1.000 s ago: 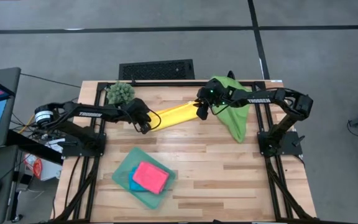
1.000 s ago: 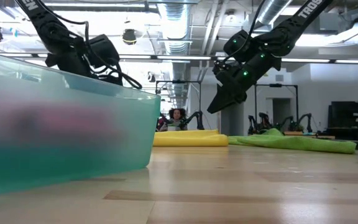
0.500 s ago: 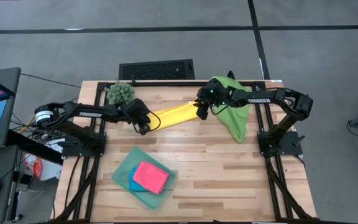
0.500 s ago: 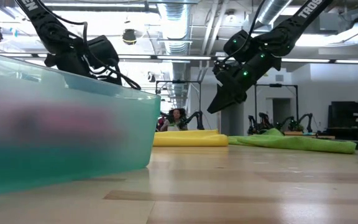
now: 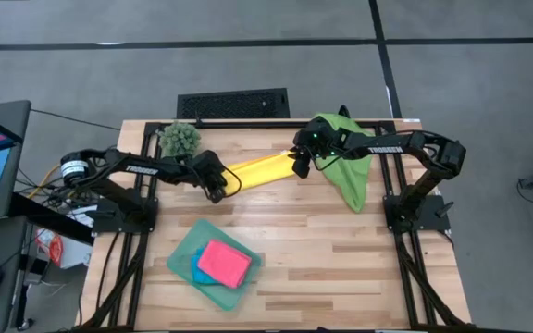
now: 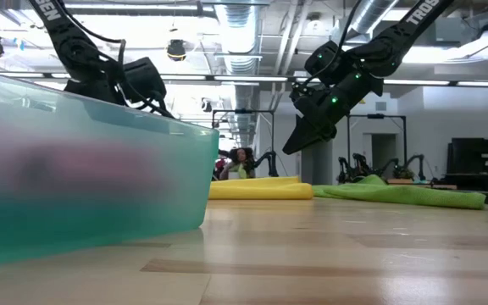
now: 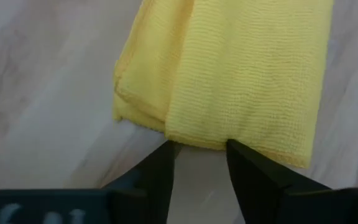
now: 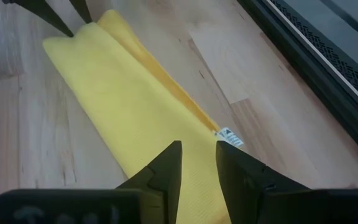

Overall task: Fold microfiber towels
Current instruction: Fold the yellow microfiber towel

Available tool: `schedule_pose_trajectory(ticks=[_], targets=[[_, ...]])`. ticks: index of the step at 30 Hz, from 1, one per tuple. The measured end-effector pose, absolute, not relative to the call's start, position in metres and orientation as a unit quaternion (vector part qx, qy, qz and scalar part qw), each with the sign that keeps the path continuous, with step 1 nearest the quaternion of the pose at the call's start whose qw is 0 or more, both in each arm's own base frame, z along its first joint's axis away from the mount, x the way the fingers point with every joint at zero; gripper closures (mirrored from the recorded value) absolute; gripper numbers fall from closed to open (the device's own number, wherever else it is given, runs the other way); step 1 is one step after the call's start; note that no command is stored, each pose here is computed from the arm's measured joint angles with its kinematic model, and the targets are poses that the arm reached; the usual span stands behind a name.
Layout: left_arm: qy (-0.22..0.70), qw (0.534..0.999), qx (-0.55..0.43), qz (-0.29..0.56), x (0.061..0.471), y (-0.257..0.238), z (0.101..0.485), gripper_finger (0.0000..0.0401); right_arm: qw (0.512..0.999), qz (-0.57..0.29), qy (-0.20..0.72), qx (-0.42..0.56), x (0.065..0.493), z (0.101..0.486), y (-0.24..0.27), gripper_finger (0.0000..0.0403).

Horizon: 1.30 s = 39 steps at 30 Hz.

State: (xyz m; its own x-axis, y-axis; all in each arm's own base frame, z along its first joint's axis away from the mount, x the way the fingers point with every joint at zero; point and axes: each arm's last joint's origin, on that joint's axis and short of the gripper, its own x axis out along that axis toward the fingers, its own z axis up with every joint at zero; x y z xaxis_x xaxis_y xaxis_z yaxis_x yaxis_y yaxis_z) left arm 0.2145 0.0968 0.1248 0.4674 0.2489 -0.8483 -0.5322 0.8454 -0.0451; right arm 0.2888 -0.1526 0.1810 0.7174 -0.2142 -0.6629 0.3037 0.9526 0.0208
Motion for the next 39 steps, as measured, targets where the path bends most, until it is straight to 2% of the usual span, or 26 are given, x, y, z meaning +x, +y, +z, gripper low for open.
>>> schedule_pose_trajectory(ticks=[10,18,24,29,39], targets=[[0.454,0.839,-0.186,0.236,0.215,0.096,0.125,0.0391,0.924,-0.14,0.349,0.064,0.289,0.181,-0.153,0.028],[0.434,0.824,-0.25,0.264,0.214,0.096,0.126,0.0393,0.924,-0.14,0.349,0.064,0.289,0.181,-0.153,0.028],[0.411,0.837,-0.253,0.257,0.211,0.096,0.14,0.0392,0.924,-0.14,0.349,0.064,0.289,0.181,-0.153,0.028],[0.406,0.844,-0.225,0.269,0.209,0.096,0.145,0.0364,0.924,-0.14,0.349,0.064,0.289,0.181,-0.153,0.0281],[0.407,0.842,-0.2,0.293,0.208,0.098,0.146,0.0227,0.924,-0.14,0.349,0.064,0.289,0.181,-0.152,0.0281]])
